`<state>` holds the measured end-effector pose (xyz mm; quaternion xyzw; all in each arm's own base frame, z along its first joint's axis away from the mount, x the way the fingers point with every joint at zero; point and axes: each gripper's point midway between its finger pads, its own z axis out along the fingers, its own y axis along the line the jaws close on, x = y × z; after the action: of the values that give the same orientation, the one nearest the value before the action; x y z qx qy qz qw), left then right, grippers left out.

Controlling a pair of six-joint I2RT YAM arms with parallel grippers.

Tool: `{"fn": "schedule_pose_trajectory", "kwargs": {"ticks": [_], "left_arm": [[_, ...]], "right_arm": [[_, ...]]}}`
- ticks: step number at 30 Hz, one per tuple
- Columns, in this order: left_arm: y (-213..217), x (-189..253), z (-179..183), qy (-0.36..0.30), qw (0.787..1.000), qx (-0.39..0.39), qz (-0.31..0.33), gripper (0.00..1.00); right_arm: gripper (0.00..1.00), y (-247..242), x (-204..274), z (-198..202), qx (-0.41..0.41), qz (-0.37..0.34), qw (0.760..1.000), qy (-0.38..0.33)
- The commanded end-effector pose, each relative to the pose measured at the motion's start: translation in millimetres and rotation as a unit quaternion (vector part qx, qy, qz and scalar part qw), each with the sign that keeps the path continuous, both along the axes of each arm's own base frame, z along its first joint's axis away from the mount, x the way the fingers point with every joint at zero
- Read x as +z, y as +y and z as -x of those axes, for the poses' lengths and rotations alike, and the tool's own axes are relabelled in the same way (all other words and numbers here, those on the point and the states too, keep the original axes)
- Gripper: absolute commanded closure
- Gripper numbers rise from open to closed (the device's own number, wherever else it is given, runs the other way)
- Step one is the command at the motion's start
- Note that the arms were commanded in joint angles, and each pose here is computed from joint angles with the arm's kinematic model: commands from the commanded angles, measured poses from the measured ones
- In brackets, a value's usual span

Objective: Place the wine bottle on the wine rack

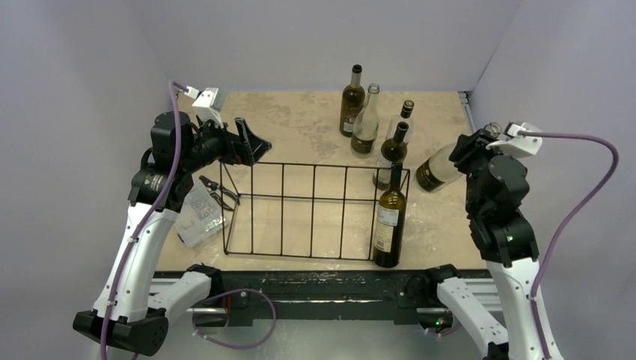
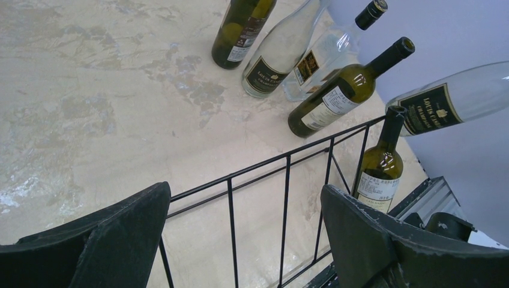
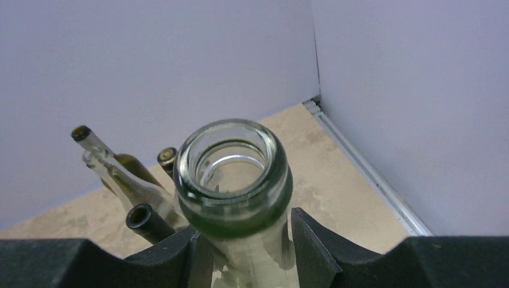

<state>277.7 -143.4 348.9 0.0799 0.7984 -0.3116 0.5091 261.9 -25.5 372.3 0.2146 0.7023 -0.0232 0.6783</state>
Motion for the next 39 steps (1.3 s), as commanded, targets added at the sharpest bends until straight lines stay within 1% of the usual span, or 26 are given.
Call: {"fn": "schedule_pose_trajectory", "kwargs": {"ticks": [1, 5, 6, 8, 11, 14, 18, 21, 25, 27, 30, 39], "left_arm": [[-5.2, 21.4, 1.5, -0.026, 1.000, -0.010, 0.015, 0.04], [-5.8, 21.3, 0.6, -0.028, 0.999, -0.011, 0.017, 0.04], [-5.1, 21.3, 0.5, -0.026, 0.999, -0.009, 0.015, 0.04], [-5.4, 21.2, 1.2, -0.026, 0.999, -0.010, 0.015, 0.04], [-5.0, 19.5, -0.4, -0.026, 1.000, -0.008, 0.013, 0.04], [-6.3, 20.7, 1.1, -0.024, 1.000, -0.013, 0.015, 0.04], [-6.5, 20.8, 0.6, -0.025, 0.999, -0.012, 0.016, 0.04], [-8.4, 20.1, 0.9, -0.021, 0.999, -0.018, 0.019, 0.04], [-5.0, 16.0, -3.2, -0.018, 1.000, -0.007, 0.009, 0.04], [-4.6, 17.4, -1.7, -0.019, 1.000, -0.007, 0.008, 0.04], [-4.1, 17.2, -2.4, -0.023, 1.000, -0.005, 0.008, 0.04], [-5.2, 12.6, -5.6, -0.012, 1.000, -0.007, 0.007, 0.05]], "right_arm": [[0.90, -8.5, 113.0, 35.1, -0.001, -0.021, 0.982, -0.188], [0.92, 8.6, 136.7, 44.1, 0.056, -0.014, 0.971, -0.231], [0.94, 12.5, 142.9, 46.3, 0.068, -0.013, 0.968, -0.239], [1.00, 19.7, 156.3, 51.6, 0.091, -0.016, 0.962, -0.259], [1.00, 30.0, 176.2, 57.4, 0.122, -0.021, 0.952, -0.279], [1.00, 38.7, 188.2, 58.1, 0.146, -0.017, 0.948, -0.282], [1.00, 68.8, 197.1, 53.8, 0.225, -0.020, 0.934, -0.278], [1.00, 97.1, 193.8, 44.5, 0.294, -0.030, 0.918, -0.263], [1.00, 140.9, 183.3, 32.9, 0.402, -0.055, 0.884, -0.232], [1.00, 154.5, 175.1, 26.9, 0.434, -0.071, 0.871, -0.218], [1.00, 161.3, 160.2, 17.0, 0.445, -0.091, 0.869, -0.197], [1.00, 171.0, 116.8, 4.2, 0.461, -0.116, 0.867, -0.152]]}}
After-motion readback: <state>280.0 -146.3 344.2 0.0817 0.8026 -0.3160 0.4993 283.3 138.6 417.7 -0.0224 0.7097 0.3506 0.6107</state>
